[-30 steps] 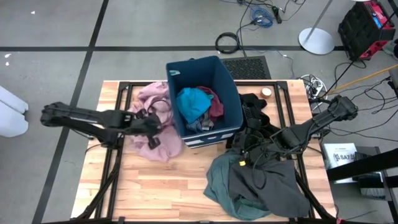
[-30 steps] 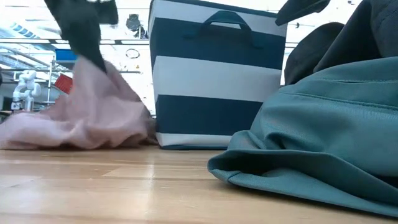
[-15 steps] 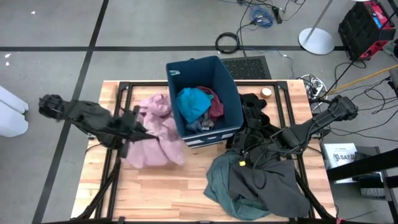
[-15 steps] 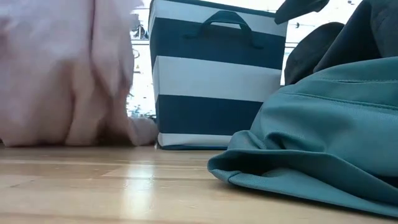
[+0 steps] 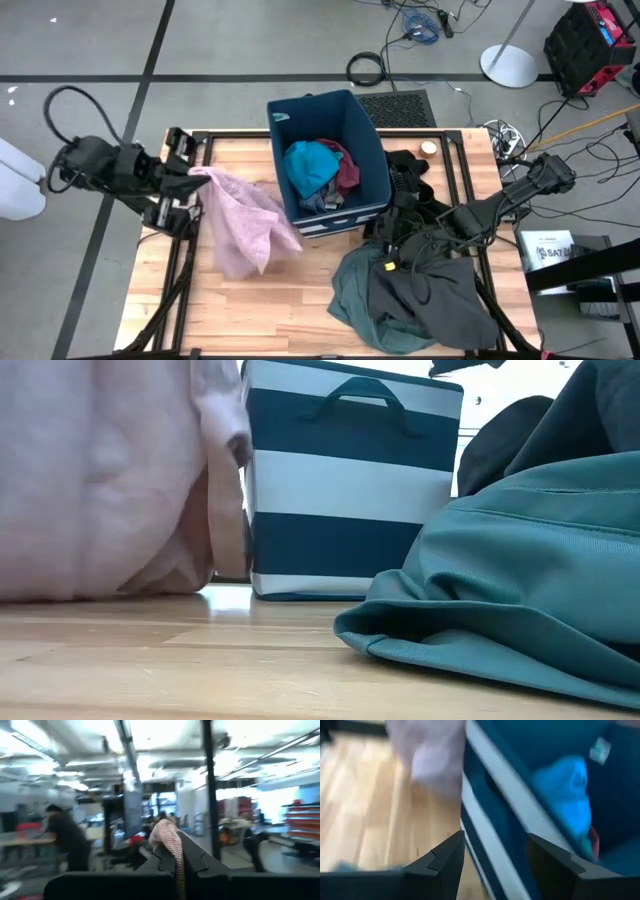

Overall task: Sort clothes
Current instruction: Put the pink polo shirt into the blue laundry organizer

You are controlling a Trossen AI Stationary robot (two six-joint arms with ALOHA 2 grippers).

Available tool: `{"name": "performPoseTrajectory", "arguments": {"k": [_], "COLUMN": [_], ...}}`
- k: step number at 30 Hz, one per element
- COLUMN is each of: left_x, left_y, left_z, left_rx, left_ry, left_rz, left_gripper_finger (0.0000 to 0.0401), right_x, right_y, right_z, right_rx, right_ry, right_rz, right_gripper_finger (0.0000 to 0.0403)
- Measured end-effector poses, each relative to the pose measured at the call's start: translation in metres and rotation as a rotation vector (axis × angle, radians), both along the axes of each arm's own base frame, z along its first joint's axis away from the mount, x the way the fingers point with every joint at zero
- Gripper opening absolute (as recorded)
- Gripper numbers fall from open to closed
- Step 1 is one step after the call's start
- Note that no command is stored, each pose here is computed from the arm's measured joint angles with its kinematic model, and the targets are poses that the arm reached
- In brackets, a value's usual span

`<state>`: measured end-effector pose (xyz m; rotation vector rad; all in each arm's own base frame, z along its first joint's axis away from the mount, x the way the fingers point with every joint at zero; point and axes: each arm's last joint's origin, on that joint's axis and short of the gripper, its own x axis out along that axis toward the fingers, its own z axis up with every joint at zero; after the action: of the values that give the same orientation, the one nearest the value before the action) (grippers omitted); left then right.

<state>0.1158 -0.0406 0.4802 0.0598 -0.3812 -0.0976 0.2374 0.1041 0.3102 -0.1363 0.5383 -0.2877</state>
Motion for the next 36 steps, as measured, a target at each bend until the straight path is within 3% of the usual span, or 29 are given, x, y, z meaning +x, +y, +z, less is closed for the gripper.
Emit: {"name": "performPoseTrajectory", "arguments": {"k": [7, 10, 12, 14, 18, 21, 26, 36], "left_x": [0.017, 0.023, 0.024, 0.025, 0.024, 0.023, 0.024, 0.025], "left_y": [-0.003, -0.005, -0.006, -0.005, -0.002, 0.001, 0.004, 0.005], "left_z": [-0.018, -0.021, -0.018, -0.016, -0.011, -0.009, -0.009, -0.011], "left_rx": [-0.014, -0.016, -0.028, -0.028, -0.022, -0.027, -0.034, -0.028], "left_ry": [0.170, 0.185, 0.161, 0.134, 0.090, 0.078, 0.078, 0.096], "left_rz": [0.114, 0.123, 0.128, 0.139, 0.151, 0.166, 0.161, 0.172], "left_gripper_finger": [0.0000, 0.0000, 0.0000, 0.0000, 0.0000, 0.0000, 0.0000, 0.0000], "right_x": [0.021, 0.029, 0.035, 0.041, 0.058, 0.073, 0.103, 0.149], "right_y": [0.003, -0.011, -0.024, -0.038, -0.057, -0.065, -0.067, -0.060], "right_z": [0.047, 0.067, 0.071, 0.068, 0.055, 0.044, 0.033, 0.044], "right_rx": [-0.134, -0.102, -0.048, -0.030, -0.032, 0.048, 0.084, 0.102], "right_ry": [-0.403, -0.590, -0.641, -0.634, -0.583, -0.566, -0.524, -0.451], "right_rz": [0.100, 0.196, 0.281, 0.314, 0.263, 0.364, 0.396, 0.480], "right_gripper_finger": [0.0196, 0.0196, 0.0196, 0.0196, 0.0196, 0.0196, 0.0196, 0.0196]}}
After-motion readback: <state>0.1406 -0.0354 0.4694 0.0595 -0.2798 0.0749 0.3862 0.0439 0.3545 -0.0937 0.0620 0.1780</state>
